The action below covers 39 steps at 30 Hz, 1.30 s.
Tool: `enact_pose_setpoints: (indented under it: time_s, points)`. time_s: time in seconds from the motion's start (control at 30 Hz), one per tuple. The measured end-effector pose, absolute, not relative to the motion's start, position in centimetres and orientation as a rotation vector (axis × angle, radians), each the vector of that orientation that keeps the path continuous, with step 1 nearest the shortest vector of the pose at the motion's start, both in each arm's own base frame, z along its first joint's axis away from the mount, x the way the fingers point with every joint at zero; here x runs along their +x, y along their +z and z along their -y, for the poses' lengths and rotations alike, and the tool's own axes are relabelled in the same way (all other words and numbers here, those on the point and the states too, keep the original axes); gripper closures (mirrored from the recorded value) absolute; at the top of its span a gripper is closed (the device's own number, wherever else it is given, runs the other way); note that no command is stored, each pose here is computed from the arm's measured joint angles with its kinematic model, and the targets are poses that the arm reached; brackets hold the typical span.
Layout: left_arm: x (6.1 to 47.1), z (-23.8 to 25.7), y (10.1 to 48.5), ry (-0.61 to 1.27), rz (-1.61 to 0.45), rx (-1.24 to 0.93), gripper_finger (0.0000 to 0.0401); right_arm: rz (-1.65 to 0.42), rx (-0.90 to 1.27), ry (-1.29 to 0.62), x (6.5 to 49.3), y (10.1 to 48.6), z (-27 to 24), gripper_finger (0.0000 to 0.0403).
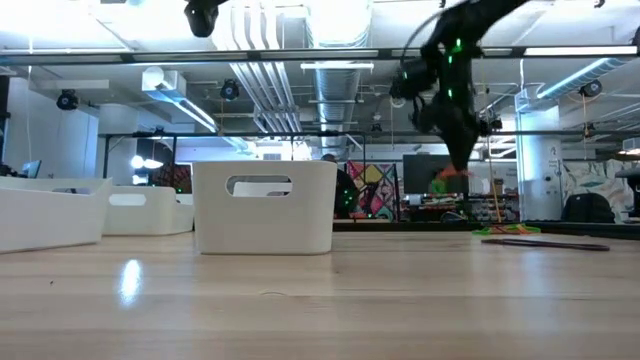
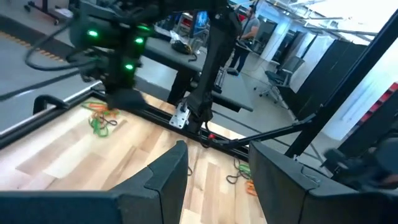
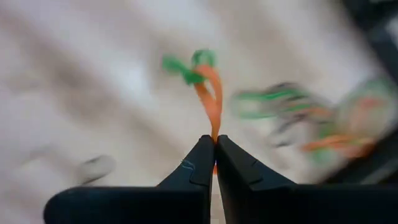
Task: Sort rubber bands into baskets
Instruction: Put the orange rubber band into the bottom right white bin
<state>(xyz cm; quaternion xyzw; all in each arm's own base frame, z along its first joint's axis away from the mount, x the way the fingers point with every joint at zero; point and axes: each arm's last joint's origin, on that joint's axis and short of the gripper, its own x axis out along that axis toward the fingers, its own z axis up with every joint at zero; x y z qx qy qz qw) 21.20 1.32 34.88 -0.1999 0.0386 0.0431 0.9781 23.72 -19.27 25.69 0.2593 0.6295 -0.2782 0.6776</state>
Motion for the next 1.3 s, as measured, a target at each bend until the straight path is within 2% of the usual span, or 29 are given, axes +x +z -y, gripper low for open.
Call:
enact_pose_setpoints:
  time_s: [0.17, 0.33, 0.5, 0.53, 0.67, 0.73, 0.9, 1.3]
  points:
    - [21.2, -1.3, 34.8, 0.088, -0.08, -0.399, 0.0247, -1.413, 0.71, -0.409, 25.4, 26.1, 15.1, 0.0394]
    - [21.2, -1.3, 34.8, 0.088, -0.086, -0.399, 0.0247, -1.458, 0.721, -0.174, 26.5, 24.7, 12.3, 0.0394]
    - [21.0, -1.3, 34.6, 0.093, -0.11, -0.403, 0.0247, -1.579, 0.648, -0.423, 26.8, 23.1, 11.6, 0.0394]
    - [21.0, -1.3, 34.6, 0.094, -0.114, -0.403, 0.0247, -1.58, 0.656, -0.409, 27.1, 23.0, 11.3, 0.0394]
    - [21.0, -1.3, 34.4, 0.098, -0.135, -0.408, 0.0247, -1.498, 0.738, -0.062, 28.6, 23.3, 8.7, 0.0394]
    - [21.0, -1.3, 34.4, 0.098, -0.134, -0.408, 0.0247, -1.475, 0.706, 0.021, 29.0, 23.5, 7.8, 0.0394]
    - [21.0, -1.3, 34.4, 0.098, -0.133, -0.408, 0.0247, -1.543, 0.545, -0.214, 28.4, 23.0, 8.6, 0.0394]
    - [21.0, -1.3, 34.4, 0.098, -0.133, -0.408, 0.0247, -1.57, 0.58, -0.196, 27.9, 22.1, 8.6, 0.0394]
